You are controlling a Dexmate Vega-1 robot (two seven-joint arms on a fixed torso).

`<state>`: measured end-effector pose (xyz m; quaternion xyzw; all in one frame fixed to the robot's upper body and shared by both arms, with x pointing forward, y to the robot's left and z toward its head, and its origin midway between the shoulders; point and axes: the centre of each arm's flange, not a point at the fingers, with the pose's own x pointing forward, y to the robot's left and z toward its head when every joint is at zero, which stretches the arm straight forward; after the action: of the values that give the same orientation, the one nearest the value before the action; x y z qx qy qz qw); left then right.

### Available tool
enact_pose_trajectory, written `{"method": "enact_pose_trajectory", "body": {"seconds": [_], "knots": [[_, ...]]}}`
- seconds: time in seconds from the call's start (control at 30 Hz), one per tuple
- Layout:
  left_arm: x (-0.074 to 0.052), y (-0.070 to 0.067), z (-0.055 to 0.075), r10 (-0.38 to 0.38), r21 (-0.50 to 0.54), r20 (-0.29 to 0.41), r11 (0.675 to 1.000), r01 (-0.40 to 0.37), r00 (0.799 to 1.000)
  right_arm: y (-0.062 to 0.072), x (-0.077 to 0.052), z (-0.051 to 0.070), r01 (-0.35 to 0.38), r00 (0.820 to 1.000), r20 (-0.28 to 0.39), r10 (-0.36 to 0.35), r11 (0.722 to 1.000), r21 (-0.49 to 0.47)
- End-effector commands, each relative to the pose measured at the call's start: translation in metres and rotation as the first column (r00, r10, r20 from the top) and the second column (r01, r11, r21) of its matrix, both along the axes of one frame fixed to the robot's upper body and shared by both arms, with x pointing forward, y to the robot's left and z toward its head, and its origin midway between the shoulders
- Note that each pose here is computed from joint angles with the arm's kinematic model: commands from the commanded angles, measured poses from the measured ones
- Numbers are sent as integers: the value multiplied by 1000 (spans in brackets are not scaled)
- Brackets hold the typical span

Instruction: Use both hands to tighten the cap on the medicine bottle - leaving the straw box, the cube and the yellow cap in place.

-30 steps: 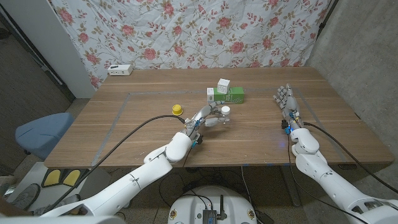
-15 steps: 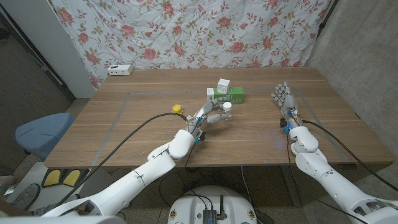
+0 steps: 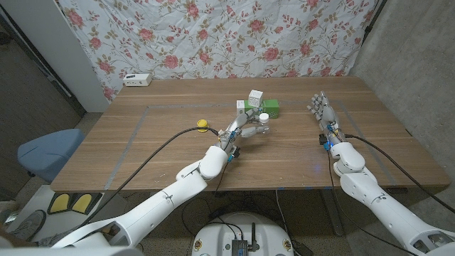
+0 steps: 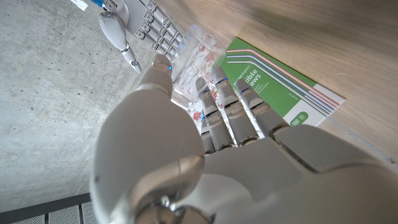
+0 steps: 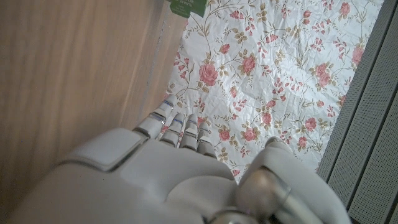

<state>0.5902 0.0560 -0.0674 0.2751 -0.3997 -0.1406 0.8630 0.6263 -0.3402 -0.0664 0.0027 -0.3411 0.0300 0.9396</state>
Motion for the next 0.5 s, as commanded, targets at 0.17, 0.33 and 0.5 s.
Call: {"method": "enact_pose_trajectory", "body": {"seconds": [0.17,0.33,0.5], "knots": [[11,-17,8,-31,14,6,999,31,1000,12,-14,11,44,999,-19,-47,990,-137],[16,-20,10,-44,18,1,999,44,999,14,-21,15,85,996,-23,-91,978,-191],[20,-22,13,-58,22,3,998,58,998,16,-27,18,113,992,-23,-121,970,-214]]}}
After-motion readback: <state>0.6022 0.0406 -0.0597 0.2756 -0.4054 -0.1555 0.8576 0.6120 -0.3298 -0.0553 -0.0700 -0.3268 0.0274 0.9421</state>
